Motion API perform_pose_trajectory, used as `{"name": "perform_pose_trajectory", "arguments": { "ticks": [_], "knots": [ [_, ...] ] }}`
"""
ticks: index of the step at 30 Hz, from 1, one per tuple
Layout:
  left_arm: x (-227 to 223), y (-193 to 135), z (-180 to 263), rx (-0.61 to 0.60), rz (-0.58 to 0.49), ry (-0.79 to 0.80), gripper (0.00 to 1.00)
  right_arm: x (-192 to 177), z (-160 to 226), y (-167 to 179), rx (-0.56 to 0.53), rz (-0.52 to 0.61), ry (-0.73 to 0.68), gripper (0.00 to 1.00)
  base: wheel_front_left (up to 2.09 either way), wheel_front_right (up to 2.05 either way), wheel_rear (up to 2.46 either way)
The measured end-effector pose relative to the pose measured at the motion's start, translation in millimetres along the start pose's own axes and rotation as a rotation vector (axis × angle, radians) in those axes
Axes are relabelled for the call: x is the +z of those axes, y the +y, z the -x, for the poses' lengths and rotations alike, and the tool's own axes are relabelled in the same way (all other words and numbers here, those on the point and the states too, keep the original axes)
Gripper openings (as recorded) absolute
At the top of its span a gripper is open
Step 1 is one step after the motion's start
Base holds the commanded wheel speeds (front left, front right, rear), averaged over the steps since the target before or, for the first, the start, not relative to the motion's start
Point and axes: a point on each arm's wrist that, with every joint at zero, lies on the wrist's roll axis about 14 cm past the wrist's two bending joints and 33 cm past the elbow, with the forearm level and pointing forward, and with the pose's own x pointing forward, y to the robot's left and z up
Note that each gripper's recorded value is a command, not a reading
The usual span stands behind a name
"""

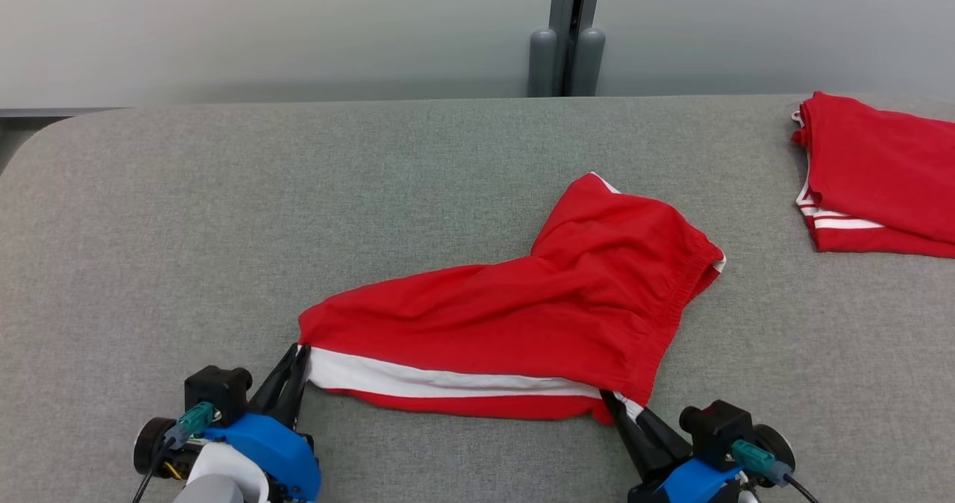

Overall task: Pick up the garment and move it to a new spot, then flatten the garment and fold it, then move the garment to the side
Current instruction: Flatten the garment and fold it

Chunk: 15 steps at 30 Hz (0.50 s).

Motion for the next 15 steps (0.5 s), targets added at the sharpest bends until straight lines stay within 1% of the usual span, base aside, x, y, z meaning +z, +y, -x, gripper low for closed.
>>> {"name": "perform_pose_trajectory", "arguments": {
  "ticks": [9,13,15],
  "knots": [
    [40.1,-1.8,-1.5,-0.018,-0.031,-0.126,0.0,41.5,-2.5,-8.4,-0.006,0.034,-0.126,0.0,0.0,0.0,0.0],
    [68.3,0.4,-10.1,-0.027,-0.056,-0.194,0.0,69.5,-9.3,-15.9,0.001,0.076,-0.194,0.0,0.0,0.0,0.0],
    [87.6,0.4,-18.8,-0.041,-0.089,-0.231,0.0,88.4,-16.0,-21.3,0.004,0.103,-0.231,0.0,0.0,0.0,0.0]
  ]
}}
